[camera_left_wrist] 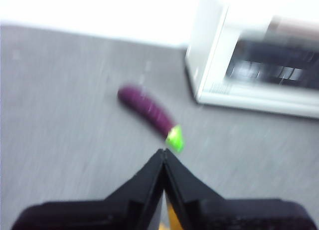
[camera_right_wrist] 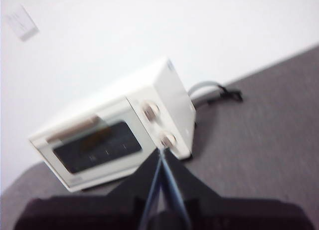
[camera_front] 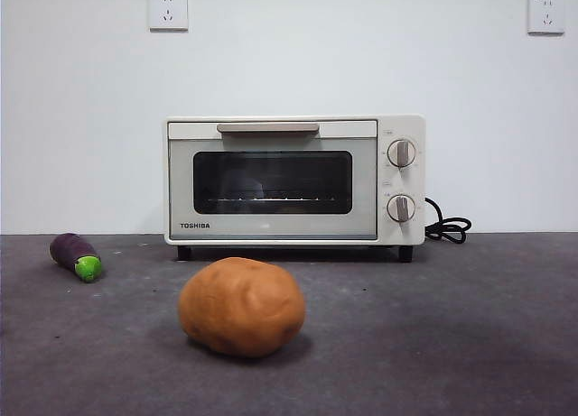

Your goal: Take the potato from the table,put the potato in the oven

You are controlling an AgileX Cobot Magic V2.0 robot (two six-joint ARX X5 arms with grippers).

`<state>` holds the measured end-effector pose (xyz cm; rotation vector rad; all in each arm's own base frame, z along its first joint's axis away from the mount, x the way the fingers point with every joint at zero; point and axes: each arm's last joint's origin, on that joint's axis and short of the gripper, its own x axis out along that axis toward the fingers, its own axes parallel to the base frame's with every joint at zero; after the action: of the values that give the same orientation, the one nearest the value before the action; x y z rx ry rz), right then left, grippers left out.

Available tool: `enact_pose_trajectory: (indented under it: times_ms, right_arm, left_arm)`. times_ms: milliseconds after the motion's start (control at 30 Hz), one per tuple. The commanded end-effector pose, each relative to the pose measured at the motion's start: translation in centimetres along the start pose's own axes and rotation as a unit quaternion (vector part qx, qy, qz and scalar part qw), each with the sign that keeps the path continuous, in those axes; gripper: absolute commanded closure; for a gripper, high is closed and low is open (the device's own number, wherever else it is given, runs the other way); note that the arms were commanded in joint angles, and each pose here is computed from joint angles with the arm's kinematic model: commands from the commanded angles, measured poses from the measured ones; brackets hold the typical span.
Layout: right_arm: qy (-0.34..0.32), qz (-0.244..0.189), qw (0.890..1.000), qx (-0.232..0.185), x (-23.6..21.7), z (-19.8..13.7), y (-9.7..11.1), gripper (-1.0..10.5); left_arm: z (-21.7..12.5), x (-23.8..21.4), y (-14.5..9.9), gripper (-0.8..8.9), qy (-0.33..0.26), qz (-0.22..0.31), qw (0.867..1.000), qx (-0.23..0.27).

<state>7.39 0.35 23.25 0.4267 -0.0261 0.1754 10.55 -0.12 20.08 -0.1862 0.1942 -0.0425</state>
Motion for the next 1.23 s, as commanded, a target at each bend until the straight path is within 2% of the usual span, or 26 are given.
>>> enact_pose_trajectory:
  times_ms: [33, 367, 667, 833, 933, 1100, 1233]
  right_arm:
    - [-0.021, 0.012, 1.000, 0.000, -0.5, 1.3, 0.7, 9.5]
    - [-0.051, 0.026, 0.998, -0.008, -3.2, 5.6, 3.3, 9.5]
    - [-0.075, 0.037, 0.996, -0.013, -5.4, 8.5, 5.1, 9.5]
    - [-0.081, 0.041, 0.996, -0.014, -6.2, 9.6, 5.8, 9.5]
    - [-0.052, 0.055, 0.997, -0.012, -6.1, 10.1, 6.2, 9.5]
    - [0.037, 0.085, 0.996, -0.014, -4.8, 10.9, 6.7, 9.5]
    - [0.108, 0.079, 0.991, -0.012, -3.3, 11.6, 6.8, 9.5]
  left_arm:
    - [1.8, -0.7, -0.5, 8.18, -0.019, -0.023, 0.999, -0.024]
    - [8.2, -3.2, -2.2, 8.18, -0.058, -0.105, 0.992, -0.035]
    - [12.3, -4.8, -3.2, 8.18, -0.065, -0.120, 0.990, -0.037]
    - [13.9, -5.2, -3.5, 8.19, -0.047, -0.118, 0.991, -0.045]
    - [14.7, -4.9, -3.7, 8.19, -0.010, -0.131, 0.990, -0.050]
    - [15.9, -3.4, -4.2, 8.19, 0.049, -0.178, 0.981, -0.058]
    - [16.5, -1.7, -4.4, 8.19, 0.090, -0.205, 0.972, -0.068]
